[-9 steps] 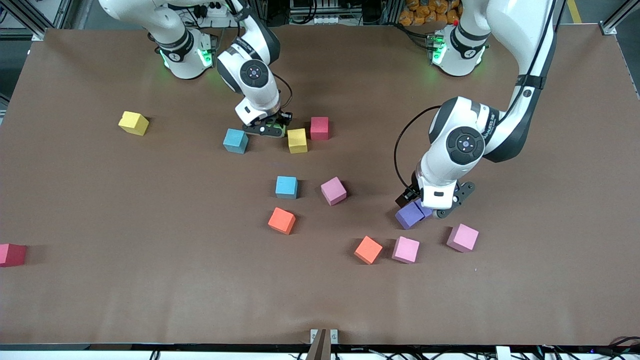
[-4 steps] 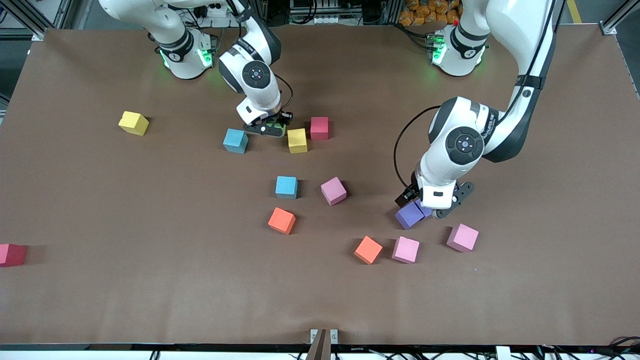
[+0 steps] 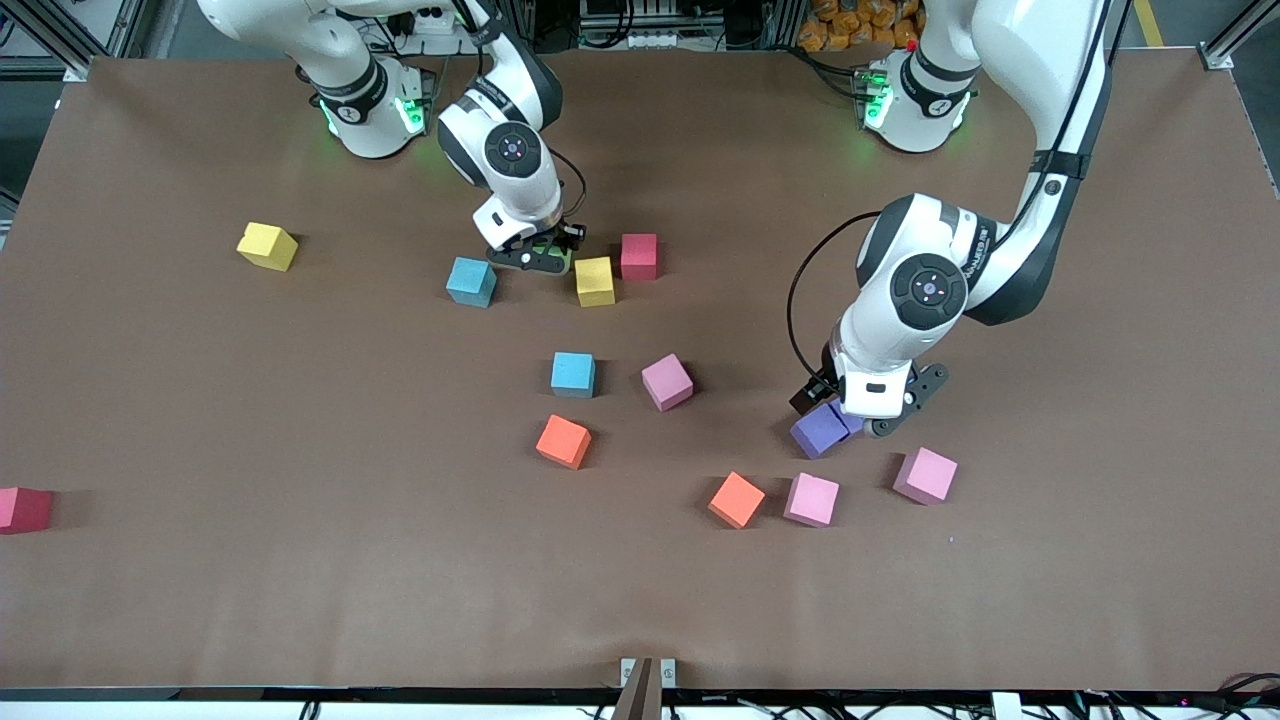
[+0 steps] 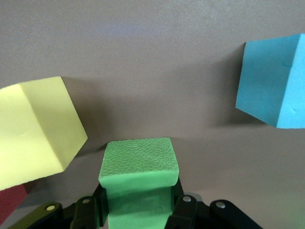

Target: Form number 2 with 11 blocks

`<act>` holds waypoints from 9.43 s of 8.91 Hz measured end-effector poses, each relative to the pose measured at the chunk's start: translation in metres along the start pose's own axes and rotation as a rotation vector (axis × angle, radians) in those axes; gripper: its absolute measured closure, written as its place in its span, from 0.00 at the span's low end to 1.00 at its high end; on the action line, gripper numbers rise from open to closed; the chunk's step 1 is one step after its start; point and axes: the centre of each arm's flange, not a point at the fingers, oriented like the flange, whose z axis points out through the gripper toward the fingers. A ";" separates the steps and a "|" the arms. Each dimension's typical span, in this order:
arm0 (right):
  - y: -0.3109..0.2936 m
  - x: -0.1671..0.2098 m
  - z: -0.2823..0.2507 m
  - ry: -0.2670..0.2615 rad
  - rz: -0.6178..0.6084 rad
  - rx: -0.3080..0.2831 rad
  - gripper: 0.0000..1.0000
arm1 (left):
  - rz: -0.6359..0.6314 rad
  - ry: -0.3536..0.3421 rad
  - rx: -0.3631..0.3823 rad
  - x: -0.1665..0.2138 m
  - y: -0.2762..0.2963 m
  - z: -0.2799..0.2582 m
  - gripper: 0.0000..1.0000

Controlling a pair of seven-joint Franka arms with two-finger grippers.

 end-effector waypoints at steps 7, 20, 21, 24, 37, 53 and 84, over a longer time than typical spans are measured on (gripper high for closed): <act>-0.001 -0.001 0.000 0.001 -0.003 0.002 0.48 | 0.029 -0.006 0.008 -0.016 0.009 0.014 0.00; -0.032 -0.003 -0.076 -0.057 -0.040 -0.069 0.00 | 0.212 0.050 -0.005 -0.102 0.048 0.032 0.00; -0.033 0.002 -0.095 -0.068 -0.054 -0.084 0.00 | 0.211 0.050 -0.008 -0.102 0.049 0.032 0.00; -0.009 0.056 -0.146 -0.047 -0.146 -0.124 0.00 | 0.243 0.056 -0.030 -0.124 0.065 0.027 0.00; 0.127 0.202 -0.290 0.051 -0.589 -0.213 0.00 | 0.507 0.029 0.004 -0.330 0.115 0.100 0.00; 0.183 0.230 -0.332 0.095 -0.667 -0.186 0.00 | 0.501 0.022 0.014 -0.380 0.126 0.134 0.47; 0.183 0.235 -0.322 0.079 -0.663 -0.177 0.00 | -0.770 -0.055 0.077 -0.429 0.050 0.074 0.53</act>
